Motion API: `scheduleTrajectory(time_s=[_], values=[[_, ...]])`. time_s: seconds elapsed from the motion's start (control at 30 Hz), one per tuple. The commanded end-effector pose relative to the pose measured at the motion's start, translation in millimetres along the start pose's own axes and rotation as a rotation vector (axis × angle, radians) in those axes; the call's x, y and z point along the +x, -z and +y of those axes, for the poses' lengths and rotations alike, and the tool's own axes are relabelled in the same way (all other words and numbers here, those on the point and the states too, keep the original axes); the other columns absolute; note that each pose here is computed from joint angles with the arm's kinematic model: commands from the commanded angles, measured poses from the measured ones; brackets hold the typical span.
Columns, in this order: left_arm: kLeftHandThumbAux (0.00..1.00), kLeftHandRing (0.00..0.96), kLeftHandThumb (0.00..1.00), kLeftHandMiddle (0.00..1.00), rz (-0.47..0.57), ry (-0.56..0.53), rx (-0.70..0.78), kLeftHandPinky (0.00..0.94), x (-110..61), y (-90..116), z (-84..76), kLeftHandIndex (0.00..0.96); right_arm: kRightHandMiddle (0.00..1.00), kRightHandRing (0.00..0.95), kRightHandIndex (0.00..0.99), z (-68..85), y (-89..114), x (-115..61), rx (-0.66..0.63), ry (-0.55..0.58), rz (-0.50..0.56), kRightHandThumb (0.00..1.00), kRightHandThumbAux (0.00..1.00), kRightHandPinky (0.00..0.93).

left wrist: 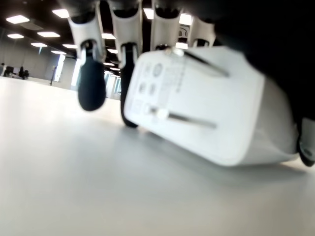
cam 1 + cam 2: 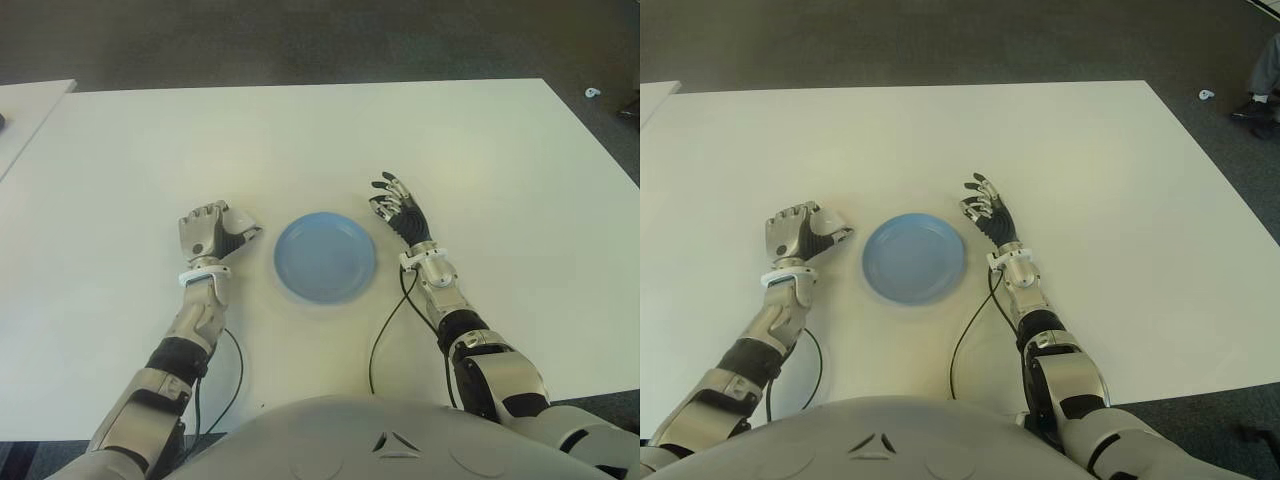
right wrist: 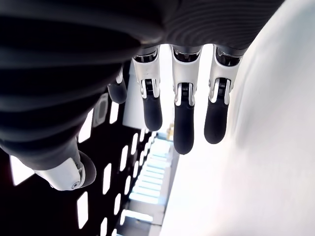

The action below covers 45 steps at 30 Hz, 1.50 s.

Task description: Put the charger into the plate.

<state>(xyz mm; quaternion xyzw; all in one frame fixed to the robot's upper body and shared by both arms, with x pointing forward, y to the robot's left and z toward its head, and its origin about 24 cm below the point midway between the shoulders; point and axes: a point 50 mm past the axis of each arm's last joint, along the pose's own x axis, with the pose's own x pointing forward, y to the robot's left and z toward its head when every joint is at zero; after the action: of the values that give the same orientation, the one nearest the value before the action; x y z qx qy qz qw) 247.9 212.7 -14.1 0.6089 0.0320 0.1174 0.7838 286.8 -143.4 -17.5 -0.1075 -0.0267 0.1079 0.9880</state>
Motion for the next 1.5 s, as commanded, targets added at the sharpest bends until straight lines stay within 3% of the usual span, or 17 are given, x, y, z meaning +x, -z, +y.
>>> scheduleTrajectory(time_s=[0.03,0.47,1.03,1.3,1.5], values=[[0.657,0.842,0.548,0.849,-0.047,0.016,-0.084,0.771,-9.0,2.3,-1.6,0.764,0.217,0.324,0.000,11.0,45.0,-40.5,0.041,-0.008,0.243,0.122,0.582,0.353],[0.567,0.870,0.471,0.882,-0.167,-0.043,-0.170,0.834,-7.9,-0.7,10.7,0.852,0.218,0.327,0.000,10.7,44.9,-40.0,0.032,-0.008,0.243,0.126,0.599,0.346],[0.522,0.873,0.444,0.882,-0.180,-0.072,-0.230,0.883,-8.4,-3.5,18.1,0.823,0.221,0.334,0.000,11.6,45.1,-39.3,0.018,-0.015,0.250,0.102,0.564,0.356],[0.502,0.875,0.437,0.882,-0.236,-0.102,-0.271,0.892,-3.2,-17.8,37.6,0.822,0.218,0.330,0.000,12.2,44.9,-39.2,0.012,-0.024,0.248,0.096,0.544,0.358],[0.501,0.873,0.462,0.880,-0.294,-0.098,-0.318,0.886,-6.9,-45.1,62.1,0.817,0.223,0.332,0.000,12.6,44.8,-39.2,0.010,-0.024,0.248,0.100,0.537,0.349]])
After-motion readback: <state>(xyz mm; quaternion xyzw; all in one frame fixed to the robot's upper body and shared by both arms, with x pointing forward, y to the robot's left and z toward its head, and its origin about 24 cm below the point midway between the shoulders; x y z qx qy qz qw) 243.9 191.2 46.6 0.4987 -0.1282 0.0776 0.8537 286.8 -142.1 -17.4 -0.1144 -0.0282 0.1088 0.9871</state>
